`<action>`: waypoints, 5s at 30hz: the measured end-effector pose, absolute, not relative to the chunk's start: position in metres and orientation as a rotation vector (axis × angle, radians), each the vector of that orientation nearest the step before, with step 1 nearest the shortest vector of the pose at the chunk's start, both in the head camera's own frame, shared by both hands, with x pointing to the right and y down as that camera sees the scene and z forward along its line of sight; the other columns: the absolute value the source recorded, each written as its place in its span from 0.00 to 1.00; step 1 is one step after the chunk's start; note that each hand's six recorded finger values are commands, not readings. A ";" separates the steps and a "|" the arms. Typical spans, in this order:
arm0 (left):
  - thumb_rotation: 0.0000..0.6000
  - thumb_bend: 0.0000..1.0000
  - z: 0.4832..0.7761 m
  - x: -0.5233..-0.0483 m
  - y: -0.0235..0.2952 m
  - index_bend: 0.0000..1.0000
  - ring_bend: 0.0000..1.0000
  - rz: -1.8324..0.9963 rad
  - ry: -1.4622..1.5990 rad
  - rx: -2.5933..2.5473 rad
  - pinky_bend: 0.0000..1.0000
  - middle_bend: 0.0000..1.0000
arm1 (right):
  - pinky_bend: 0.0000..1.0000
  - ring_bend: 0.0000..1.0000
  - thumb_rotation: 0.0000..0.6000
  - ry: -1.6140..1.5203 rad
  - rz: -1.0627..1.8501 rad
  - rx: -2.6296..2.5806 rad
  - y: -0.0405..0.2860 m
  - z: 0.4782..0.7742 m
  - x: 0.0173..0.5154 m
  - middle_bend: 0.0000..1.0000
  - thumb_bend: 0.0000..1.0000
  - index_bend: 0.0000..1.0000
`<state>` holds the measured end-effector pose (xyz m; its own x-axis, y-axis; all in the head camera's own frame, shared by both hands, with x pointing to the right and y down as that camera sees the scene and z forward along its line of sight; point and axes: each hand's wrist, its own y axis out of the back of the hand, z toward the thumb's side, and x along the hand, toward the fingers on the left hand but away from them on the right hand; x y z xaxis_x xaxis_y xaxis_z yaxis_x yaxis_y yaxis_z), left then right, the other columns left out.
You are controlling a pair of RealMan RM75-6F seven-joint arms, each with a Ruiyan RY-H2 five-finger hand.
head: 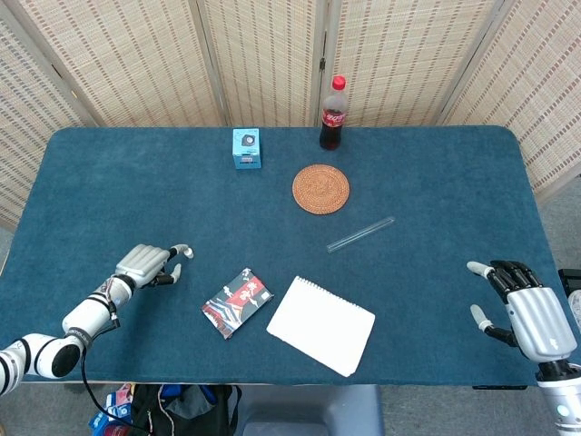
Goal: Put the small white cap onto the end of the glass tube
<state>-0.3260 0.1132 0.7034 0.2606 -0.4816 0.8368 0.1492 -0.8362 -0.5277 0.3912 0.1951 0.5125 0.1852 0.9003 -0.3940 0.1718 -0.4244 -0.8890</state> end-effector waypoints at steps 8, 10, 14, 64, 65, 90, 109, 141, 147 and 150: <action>0.24 0.56 0.692 -0.329 0.101 0.10 0.78 -1.590 0.364 -1.961 0.90 0.79 | 0.18 0.20 1.00 -1.027 1.281 -1.745 0.196 0.510 0.392 0.32 0.33 0.23; 0.45 0.49 0.687 -0.332 0.096 0.11 0.67 -1.572 0.407 -1.934 0.82 0.67 | 0.18 0.20 1.00 -1.027 1.279 -1.748 0.196 0.511 0.392 0.32 0.33 0.23; 0.89 0.38 0.676 -0.338 0.089 0.18 0.32 -1.527 0.481 -1.881 0.41 0.31 | 0.18 0.20 1.00 -1.023 1.276 -1.754 0.196 0.512 0.390 0.32 0.33 0.23; 1.00 0.33 0.735 -0.297 0.082 0.41 0.00 -1.401 0.378 -1.804 0.00 0.00 | 0.18 0.20 1.00 -1.045 1.309 -1.759 0.197 0.521 0.398 0.32 0.33 0.23; 1.00 0.33 0.735 -0.297 0.082 0.42 0.00 -1.403 0.376 -1.803 0.00 0.00 | 0.18 0.20 1.00 -1.045 1.310 -1.759 0.197 0.521 0.399 0.32 0.33 0.23; 1.00 0.36 0.742 -0.302 0.083 0.43 0.00 -1.431 0.390 -1.805 0.00 0.00 | 0.18 0.20 1.00 -1.040 1.308 -1.759 0.196 0.521 0.396 0.32 0.33 0.23; 1.00 0.36 0.744 -0.296 0.083 0.44 0.00 -1.440 0.390 -1.812 0.00 0.00 | 0.18 0.20 1.00 -1.042 1.314 -1.758 0.198 0.521 0.398 0.33 0.33 0.23; 1.00 0.42 0.700 -0.326 0.065 0.53 0.00 -1.390 0.718 -1.967 0.00 0.05 | 0.42 0.31 1.00 -0.824 1.255 -1.800 0.156 0.538 0.355 0.41 0.36 0.27; 1.00 0.42 0.682 -0.330 0.069 0.52 0.00 -1.349 0.745 -1.982 0.00 0.05 | 0.70 0.47 1.00 -0.654 1.218 -1.823 0.124 0.562 0.318 0.51 0.36 0.30; 1.00 0.42 0.675 -0.332 0.071 0.52 0.00 -1.334 0.753 -1.986 0.00 0.05 | 0.70 0.50 1.00 -0.570 1.212 -1.822 0.107 0.578 0.297 0.53 0.36 0.31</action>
